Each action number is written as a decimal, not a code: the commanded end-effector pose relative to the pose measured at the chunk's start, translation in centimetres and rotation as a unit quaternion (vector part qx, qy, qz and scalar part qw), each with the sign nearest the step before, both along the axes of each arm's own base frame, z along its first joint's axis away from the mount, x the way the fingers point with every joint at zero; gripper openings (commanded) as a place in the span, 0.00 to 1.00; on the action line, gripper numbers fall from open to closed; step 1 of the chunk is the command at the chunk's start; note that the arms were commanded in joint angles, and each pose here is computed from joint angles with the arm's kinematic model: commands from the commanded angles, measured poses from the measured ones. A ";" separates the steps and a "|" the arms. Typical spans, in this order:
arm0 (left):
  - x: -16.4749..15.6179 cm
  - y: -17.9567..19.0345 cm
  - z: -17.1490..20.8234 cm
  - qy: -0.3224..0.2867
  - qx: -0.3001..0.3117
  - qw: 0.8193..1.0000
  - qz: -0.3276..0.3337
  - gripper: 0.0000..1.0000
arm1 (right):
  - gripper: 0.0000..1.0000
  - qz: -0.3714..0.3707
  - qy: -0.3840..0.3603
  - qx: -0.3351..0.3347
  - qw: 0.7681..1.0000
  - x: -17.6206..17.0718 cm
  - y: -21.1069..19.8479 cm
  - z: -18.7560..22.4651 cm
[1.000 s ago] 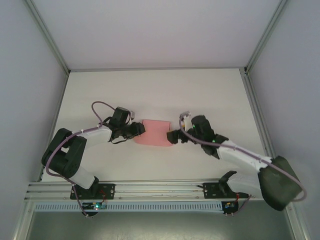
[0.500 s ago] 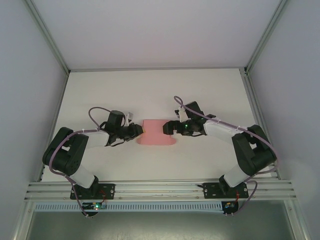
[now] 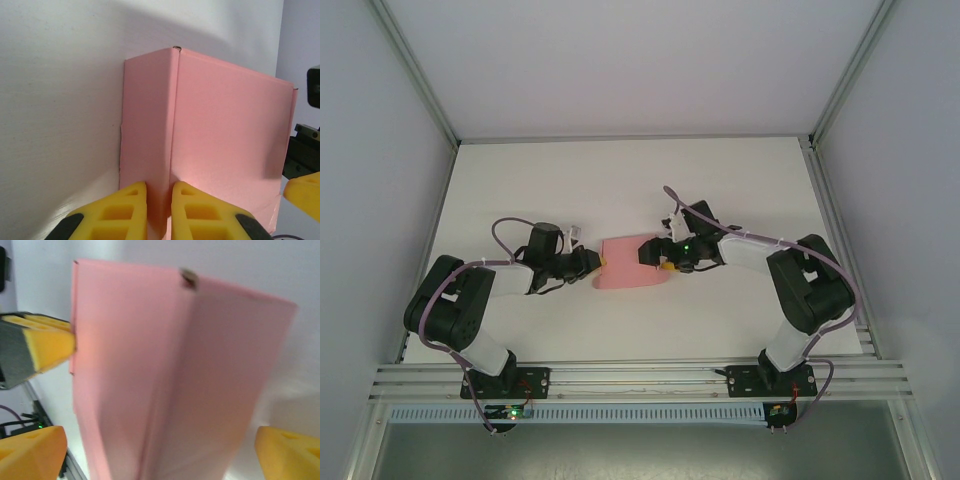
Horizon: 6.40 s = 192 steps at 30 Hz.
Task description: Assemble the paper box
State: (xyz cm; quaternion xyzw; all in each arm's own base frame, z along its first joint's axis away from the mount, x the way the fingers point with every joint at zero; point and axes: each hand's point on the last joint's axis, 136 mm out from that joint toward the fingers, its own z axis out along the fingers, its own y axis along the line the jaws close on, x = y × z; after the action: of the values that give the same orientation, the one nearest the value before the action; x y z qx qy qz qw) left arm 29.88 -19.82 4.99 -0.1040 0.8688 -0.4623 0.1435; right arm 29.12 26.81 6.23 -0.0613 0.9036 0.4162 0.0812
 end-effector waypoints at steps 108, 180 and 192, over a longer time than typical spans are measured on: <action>-2.3 -5.1 3.5 -0.267 0.311 0.627 -0.663 0.34 | 0.67 0.213 -0.338 -0.128 0.908 0.0 -5.8 10.9; 3.4 -6.3 12.0 -0.242 0.425 0.804 -0.338 1.00 | 0.00 -0.056 -0.252 -0.325 0.910 -1.4 -6.3 -0.3; -0.8 -1.2 11.2 -0.156 0.463 0.847 -0.208 0.58 | 0.00 -0.043 -0.255 -0.324 0.910 -1.5 -5.5 0.3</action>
State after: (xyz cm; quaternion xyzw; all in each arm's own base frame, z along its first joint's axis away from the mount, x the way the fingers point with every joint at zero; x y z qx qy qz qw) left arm 29.97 -21.60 17.26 0.2714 0.9351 -0.0477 0.2227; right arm 31.14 23.19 11.51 -0.1133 0.9024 0.1176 0.3986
